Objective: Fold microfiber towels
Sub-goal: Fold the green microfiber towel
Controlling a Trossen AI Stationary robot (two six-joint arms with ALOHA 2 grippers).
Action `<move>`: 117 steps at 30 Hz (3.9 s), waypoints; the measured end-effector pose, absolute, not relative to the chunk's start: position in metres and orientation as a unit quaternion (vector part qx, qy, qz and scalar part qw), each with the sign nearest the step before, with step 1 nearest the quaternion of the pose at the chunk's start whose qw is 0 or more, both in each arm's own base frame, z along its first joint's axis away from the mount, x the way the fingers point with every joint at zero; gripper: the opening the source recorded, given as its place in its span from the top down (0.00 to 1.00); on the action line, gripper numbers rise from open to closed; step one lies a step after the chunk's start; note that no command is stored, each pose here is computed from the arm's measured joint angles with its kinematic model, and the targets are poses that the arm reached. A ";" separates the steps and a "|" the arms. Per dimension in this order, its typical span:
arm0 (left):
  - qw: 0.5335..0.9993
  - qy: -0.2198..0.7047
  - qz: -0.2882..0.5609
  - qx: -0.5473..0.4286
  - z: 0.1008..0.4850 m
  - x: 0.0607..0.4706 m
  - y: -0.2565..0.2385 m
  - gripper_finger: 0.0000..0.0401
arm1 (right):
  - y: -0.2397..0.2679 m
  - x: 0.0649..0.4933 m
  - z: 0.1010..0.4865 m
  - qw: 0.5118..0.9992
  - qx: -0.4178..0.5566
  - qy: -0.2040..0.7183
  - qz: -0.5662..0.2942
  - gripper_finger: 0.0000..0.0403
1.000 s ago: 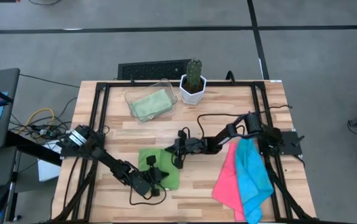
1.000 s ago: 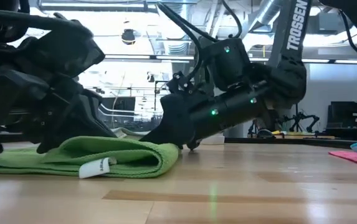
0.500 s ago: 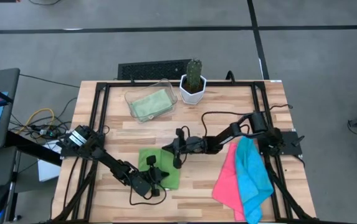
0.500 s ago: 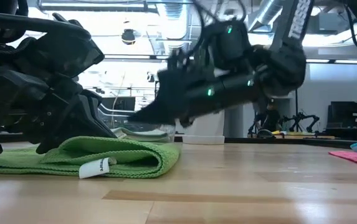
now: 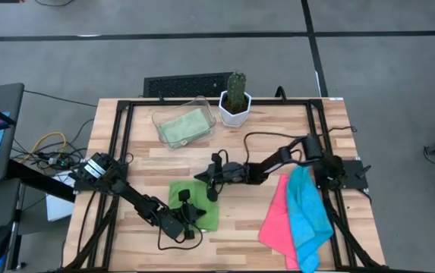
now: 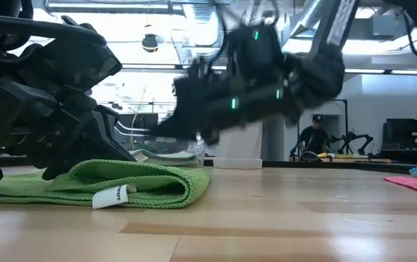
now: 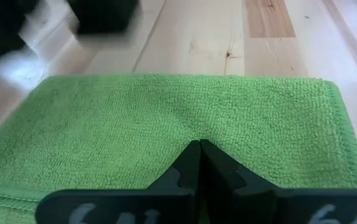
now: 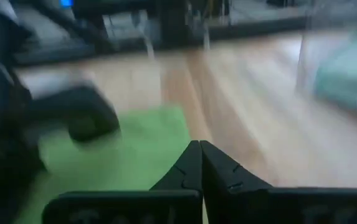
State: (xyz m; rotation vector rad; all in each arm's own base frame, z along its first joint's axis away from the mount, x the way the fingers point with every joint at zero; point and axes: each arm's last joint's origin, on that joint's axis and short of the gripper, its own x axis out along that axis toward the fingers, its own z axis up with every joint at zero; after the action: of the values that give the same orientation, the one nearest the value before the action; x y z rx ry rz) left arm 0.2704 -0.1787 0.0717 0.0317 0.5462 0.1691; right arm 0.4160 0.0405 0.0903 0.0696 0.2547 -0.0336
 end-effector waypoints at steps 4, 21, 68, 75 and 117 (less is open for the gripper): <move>0.959 0.273 0.071 0.015 0.081 0.268 -0.179 1.00 | 0.061 0.406 0.125 0.993 0.040 0.104 0.031 0.94; 0.956 0.250 0.132 0.081 0.149 0.242 -0.170 1.00 | 0.206 0.424 0.075 0.990 0.020 0.116 0.081 0.96; 0.894 0.422 0.150 0.015 0.129 0.180 -0.079 0.62 | 0.161 0.400 0.175 0.935 -0.076 0.342 0.063 0.72; 0.894 0.419 0.155 -0.027 0.107 0.170 -0.063 0.61 | 0.164 0.398 0.174 0.932 -0.074 0.349 0.065 0.72; 0.925 0.345 0.128 -0.097 0.155 0.216 -0.069 0.99 | 0.086 0.403 0.104 0.969 -0.015 0.245 -0.042 0.97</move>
State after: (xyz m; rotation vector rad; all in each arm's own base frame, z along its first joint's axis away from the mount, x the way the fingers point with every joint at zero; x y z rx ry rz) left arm 0.2156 -0.0687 0.1548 -0.1984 0.7068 0.2621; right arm 0.4027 0.0857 0.1045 -0.0295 0.4944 -0.0854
